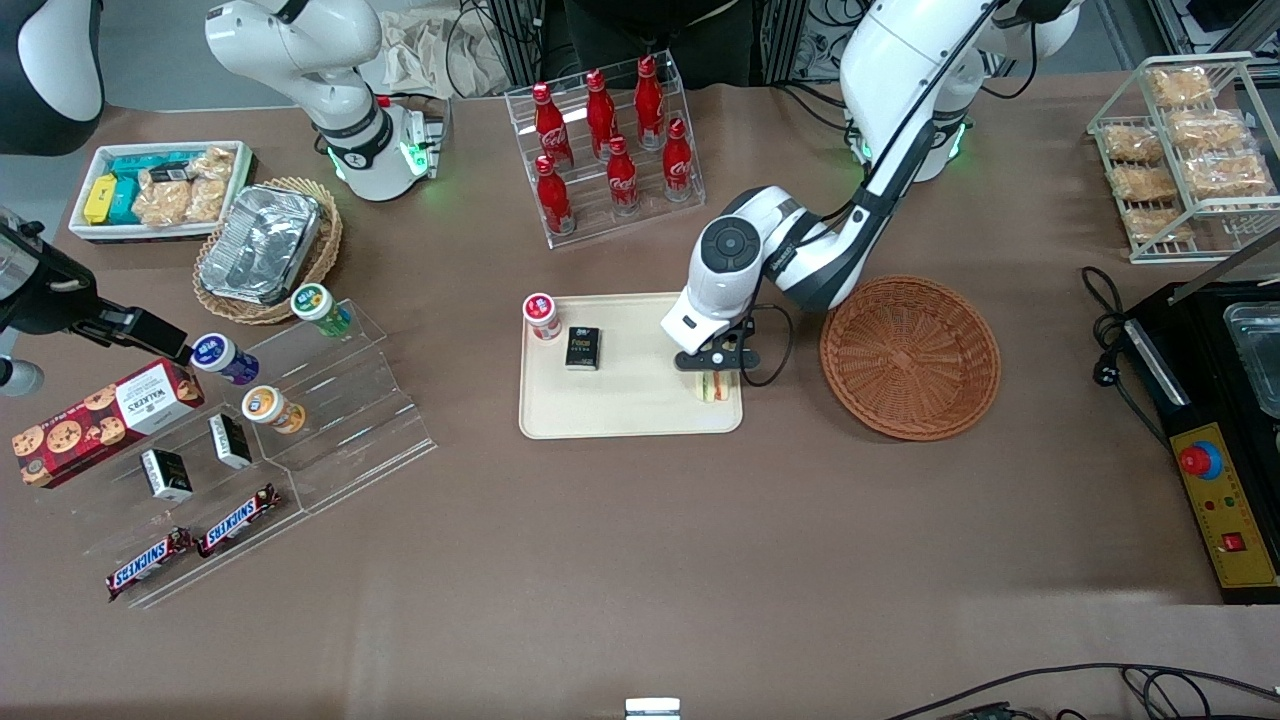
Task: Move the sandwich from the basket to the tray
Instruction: 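Open the left gripper and raise it off the sandwich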
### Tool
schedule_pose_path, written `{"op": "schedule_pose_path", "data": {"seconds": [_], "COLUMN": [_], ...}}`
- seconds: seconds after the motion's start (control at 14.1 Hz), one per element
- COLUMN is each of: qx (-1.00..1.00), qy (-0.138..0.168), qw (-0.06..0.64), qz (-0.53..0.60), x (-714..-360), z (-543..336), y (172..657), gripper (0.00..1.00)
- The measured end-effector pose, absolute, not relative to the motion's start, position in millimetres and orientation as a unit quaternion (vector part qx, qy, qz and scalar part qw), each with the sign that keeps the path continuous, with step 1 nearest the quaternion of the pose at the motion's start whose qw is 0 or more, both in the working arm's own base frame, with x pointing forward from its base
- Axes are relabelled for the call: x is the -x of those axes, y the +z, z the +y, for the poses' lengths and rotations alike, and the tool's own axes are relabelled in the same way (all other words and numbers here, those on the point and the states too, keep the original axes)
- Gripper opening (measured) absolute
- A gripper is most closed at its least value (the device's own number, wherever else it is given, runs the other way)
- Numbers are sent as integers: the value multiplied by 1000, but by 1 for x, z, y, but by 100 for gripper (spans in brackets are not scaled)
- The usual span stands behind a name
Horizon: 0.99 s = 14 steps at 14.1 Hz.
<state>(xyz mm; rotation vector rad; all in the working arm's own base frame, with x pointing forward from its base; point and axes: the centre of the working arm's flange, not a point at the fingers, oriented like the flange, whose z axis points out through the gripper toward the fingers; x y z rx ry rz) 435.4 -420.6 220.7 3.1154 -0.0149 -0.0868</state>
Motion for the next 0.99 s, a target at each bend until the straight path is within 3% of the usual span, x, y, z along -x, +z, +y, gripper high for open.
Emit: {"op": "schedule_pose_path", "data": {"seconds": [0.35, 0.57, 0.78, 0.99], "qx": [-1000, -999, -993, -980], "qy": [-14, 22, 92, 143], "qw": [14, 20, 48, 64], "qz": [-7, 17, 65, 120], "x": [-444, -470, -504, -528], "z": [-420, -411, -373, -312], "y": [229, 288, 394, 468], "gripper": [72, 100, 100, 100]}}
